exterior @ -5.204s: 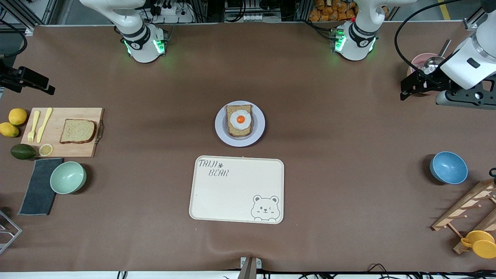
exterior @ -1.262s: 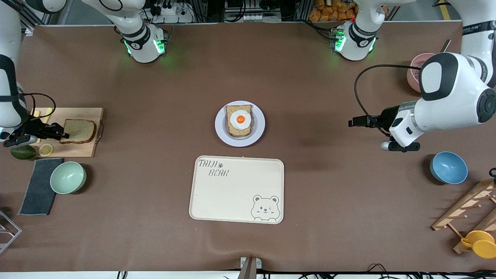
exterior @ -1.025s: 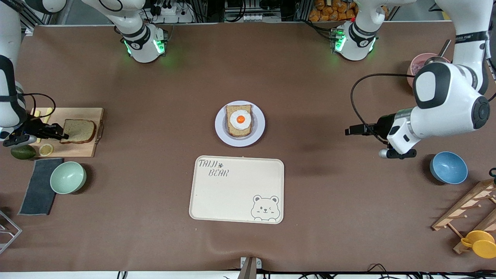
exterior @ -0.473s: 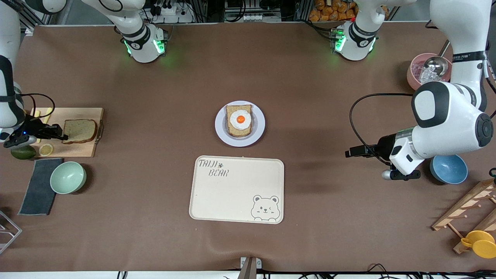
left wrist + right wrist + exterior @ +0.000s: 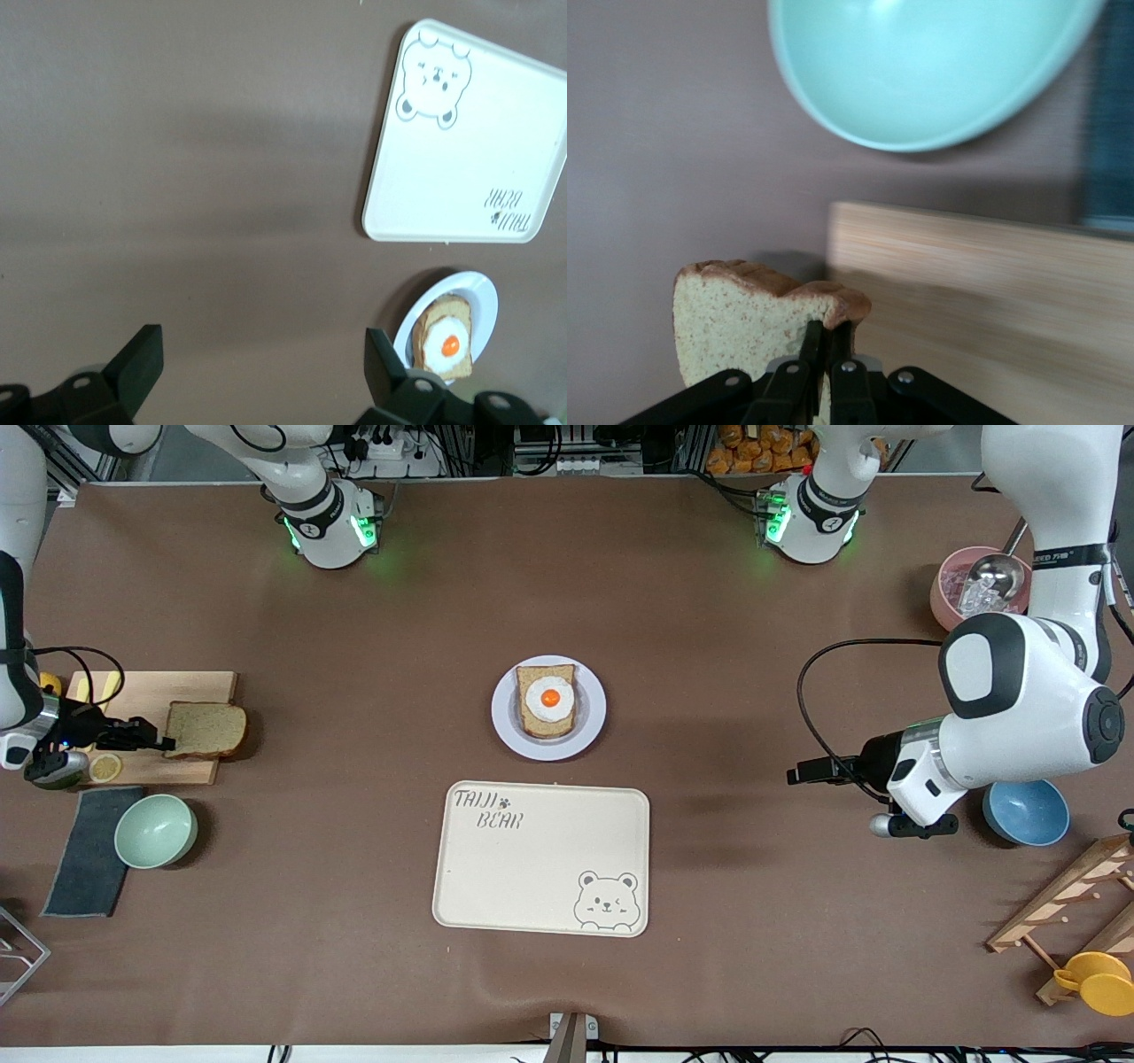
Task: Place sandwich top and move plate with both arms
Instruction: 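Lift the bread slice with the right gripper onto the egg sandwich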
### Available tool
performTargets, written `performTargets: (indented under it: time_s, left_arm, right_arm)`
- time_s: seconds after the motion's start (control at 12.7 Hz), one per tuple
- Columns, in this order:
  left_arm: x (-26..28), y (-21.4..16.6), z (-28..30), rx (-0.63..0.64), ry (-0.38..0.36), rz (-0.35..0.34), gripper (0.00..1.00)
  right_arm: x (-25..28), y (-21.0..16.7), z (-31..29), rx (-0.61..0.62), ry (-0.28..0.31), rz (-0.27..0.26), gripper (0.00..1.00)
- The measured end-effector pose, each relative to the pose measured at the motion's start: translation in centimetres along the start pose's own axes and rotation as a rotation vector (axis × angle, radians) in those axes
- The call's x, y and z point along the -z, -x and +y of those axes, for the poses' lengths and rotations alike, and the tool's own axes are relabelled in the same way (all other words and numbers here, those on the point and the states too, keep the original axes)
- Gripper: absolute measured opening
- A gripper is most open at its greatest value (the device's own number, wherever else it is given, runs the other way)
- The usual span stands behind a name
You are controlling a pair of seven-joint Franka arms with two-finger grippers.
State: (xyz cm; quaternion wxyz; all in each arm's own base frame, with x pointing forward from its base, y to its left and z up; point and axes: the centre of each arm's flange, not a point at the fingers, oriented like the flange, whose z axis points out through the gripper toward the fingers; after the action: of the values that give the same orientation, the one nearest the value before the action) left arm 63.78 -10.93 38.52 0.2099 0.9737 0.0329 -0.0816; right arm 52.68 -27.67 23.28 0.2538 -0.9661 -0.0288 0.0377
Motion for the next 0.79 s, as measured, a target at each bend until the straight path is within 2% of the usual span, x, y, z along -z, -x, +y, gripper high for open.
performTargets:
  time_s: [0.16,0.32,0.55,0.79]
  left_arm:
    - [-0.2,0.8,0.0,0.000,0.001,-0.071,1.00]
    - [0.4,1.7,0.0,-0.001,0.004,-0.132,1.00]
    - [1.0,2.8,0.2,-0.005,0.005,-0.185,1.00]
    - [0.5,3.0,0.0,-0.005,0.005,-0.210,1.00]
  right_arm:
    - [0.2,-2.5,-4.0,-0.090,-0.047,-0.052,0.07]
    - [-0.1,-5.1,-9.9,-0.183,-0.065,-0.108,0.07]
    - [-2.5,-8.2,-19.8,-0.220,-0.039,-0.170,0.07]
    - [-6.3,-9.6,-28.9,-0.241,-0.009,-0.237,0.07]
